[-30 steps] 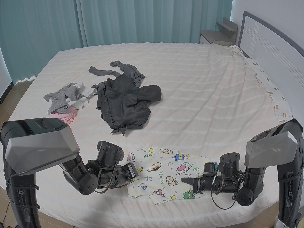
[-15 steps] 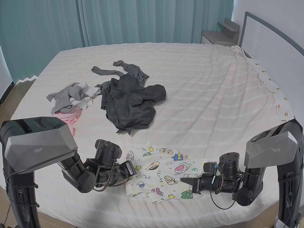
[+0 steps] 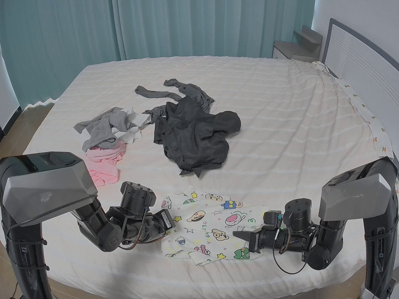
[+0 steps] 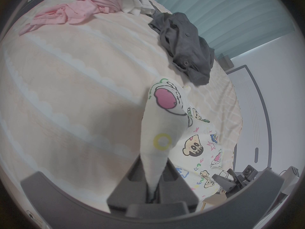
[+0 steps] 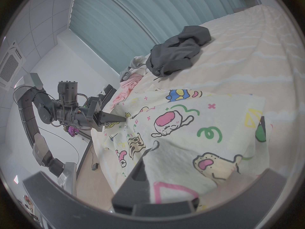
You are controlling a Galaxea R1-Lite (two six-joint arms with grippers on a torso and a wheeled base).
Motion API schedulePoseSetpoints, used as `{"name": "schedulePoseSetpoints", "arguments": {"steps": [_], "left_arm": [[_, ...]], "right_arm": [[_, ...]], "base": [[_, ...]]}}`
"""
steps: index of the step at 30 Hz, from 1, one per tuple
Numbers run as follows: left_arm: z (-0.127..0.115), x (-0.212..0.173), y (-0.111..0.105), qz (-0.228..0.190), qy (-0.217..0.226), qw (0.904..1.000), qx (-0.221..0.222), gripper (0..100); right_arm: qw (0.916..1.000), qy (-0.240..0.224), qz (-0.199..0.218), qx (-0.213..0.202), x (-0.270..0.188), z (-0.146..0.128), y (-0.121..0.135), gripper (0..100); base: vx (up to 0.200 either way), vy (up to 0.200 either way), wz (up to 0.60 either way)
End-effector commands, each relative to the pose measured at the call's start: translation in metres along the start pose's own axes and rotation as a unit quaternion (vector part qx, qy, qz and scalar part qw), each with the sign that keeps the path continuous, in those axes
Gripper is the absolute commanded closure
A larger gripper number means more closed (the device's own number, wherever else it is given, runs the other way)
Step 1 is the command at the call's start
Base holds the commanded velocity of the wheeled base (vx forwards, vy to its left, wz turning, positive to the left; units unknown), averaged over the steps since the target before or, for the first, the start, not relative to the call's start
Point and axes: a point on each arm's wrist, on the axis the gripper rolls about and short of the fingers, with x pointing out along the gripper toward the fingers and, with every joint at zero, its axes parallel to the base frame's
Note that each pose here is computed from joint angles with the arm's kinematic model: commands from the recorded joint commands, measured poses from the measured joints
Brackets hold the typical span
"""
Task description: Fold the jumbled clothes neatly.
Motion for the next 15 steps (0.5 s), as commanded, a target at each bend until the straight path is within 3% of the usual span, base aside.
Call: {"name": "schedulePoseSetpoints", "arguments": {"steps": [1, 15], "left_arm": [[0.0023, -0.0017, 0.0007, 0.001, -0.002, 1.0, -0.003, 100], [0.003, -0.0054, 0.0042, 0.014, -0.01, 0.9998, -0.006, 100]], "right_arm": [[1.0, -0.001, 0.003, -0.003, 0.0016, 0.0004, 0.0012, 100], [1.0, -0.003, 0.007, -0.004, 0.0038, 0.0011, 0.0029, 100]], "base": [[0.0, 0.2, 0.0], [0.0, 0.2, 0.0]]}}
